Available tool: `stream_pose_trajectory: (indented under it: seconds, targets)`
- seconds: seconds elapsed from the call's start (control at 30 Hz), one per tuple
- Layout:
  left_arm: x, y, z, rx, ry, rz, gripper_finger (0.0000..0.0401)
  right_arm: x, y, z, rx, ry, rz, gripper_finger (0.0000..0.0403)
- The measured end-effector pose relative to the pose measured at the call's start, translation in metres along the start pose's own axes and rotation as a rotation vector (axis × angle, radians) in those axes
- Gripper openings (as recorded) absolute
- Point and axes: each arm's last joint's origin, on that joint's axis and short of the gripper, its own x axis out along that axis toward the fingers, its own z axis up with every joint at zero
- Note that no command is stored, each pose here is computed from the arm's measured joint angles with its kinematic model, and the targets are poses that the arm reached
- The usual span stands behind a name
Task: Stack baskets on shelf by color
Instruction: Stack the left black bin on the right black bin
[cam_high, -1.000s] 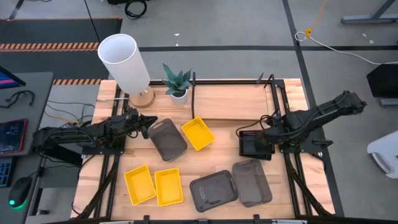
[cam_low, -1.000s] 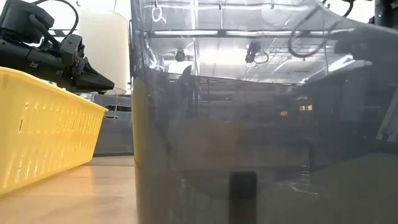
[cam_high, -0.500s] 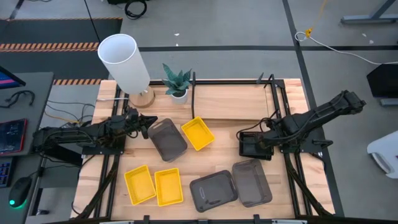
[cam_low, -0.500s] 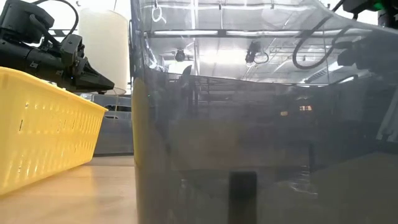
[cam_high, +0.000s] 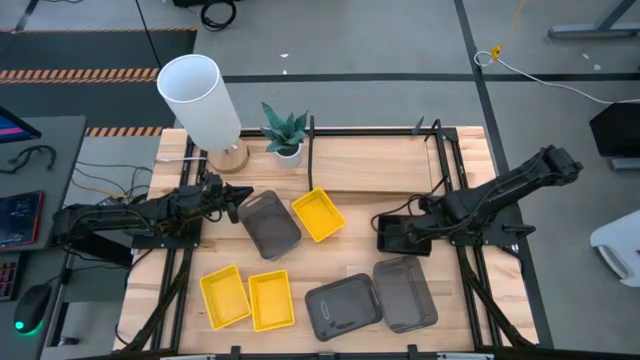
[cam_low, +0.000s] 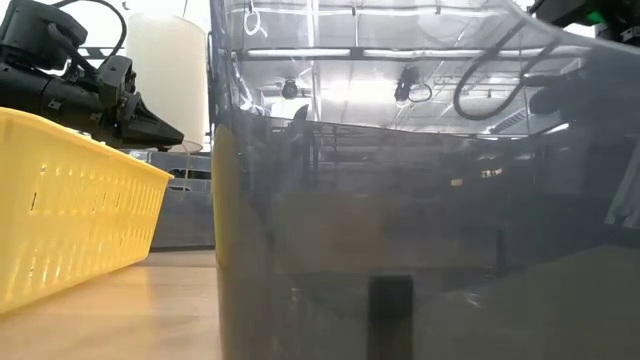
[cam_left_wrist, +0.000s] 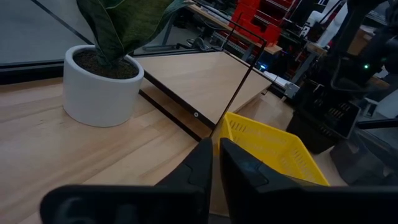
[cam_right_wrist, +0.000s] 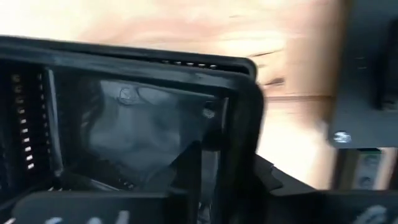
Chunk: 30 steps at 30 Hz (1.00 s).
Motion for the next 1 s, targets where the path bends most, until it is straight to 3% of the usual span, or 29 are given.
stream_pose_trajectory:
  seconds: [0.23,0.53,1.0]
  targets:
    - [0.000,0.000,0.000,0.000,0.000,0.000,0.0034,0.020,0.034,-0.002,-0.115,0.045,0.082,0.0147]
    - [0.000,0.000,0.000,0.000,0.000,0.000,0.0033,0.036,0.073,0.002,-0.190,0.074,0.283,0.0190]
    - [0.000,0.000,0.000,0.000,0.000,0.000,0.0031,-0.012,0.073,0.026,-0.316,-0.003,0.180,0.0197]
